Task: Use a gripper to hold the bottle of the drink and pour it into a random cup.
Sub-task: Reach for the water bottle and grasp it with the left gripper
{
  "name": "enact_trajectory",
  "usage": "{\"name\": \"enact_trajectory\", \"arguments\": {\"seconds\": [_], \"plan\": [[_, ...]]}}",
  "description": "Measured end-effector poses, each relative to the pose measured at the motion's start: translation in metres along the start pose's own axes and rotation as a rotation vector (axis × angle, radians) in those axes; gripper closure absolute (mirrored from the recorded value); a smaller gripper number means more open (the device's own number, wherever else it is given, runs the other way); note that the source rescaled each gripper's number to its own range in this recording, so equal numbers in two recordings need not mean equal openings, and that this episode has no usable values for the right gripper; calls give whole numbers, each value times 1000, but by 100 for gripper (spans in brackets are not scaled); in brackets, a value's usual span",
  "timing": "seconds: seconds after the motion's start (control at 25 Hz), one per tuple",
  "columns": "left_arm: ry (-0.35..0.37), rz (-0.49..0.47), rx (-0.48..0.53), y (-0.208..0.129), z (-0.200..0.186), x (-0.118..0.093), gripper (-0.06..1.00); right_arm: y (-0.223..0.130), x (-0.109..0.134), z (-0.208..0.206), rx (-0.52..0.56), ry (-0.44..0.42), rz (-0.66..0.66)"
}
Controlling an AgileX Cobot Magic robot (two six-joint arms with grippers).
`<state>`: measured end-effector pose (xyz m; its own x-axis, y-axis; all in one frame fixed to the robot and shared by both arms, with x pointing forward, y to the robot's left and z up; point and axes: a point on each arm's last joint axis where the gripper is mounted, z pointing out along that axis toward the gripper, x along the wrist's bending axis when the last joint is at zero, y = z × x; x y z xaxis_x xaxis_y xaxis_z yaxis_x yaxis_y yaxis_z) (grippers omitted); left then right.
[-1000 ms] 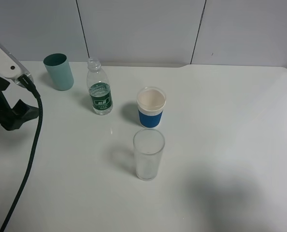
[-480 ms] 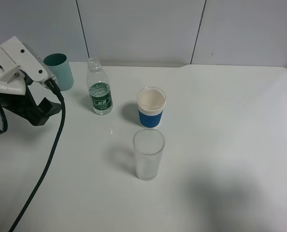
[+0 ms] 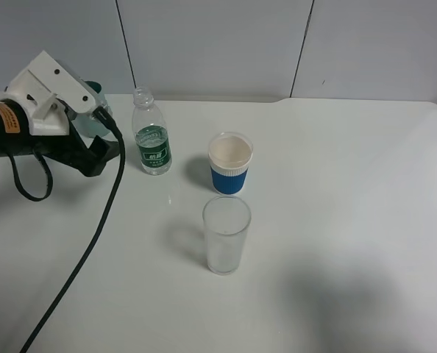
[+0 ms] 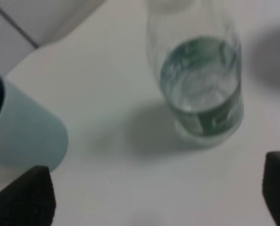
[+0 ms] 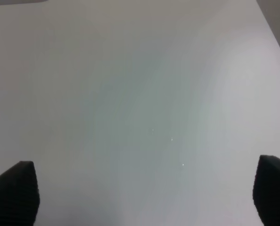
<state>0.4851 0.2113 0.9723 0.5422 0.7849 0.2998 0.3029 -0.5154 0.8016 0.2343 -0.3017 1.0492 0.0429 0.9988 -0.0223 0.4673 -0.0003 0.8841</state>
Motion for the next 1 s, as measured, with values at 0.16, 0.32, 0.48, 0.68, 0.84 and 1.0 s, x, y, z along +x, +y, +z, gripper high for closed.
{"name": "enact_trajectory", "arguments": {"seconds": [0.16,0.32,0.48,0.68,0.84,1.0], "plan": [[-37,-21,-40,-3,14,-5,17,0,0,0,0,0,0],[-67,-34,-45,-12,29,-10,17,0,0,0,0,0,0],[-92,-45,-62,-19,41,-15,17,0,0,0,0,0,0],[-113,-60,-110,-24,53,-20,17,0,0,0,0,0,0],[-126,-77,-161,-28,61,-24,17,0,0,0,0,0,0],[-134,-92,-173,-33,71,-26,17,0,0,0,0,0,0]]}}
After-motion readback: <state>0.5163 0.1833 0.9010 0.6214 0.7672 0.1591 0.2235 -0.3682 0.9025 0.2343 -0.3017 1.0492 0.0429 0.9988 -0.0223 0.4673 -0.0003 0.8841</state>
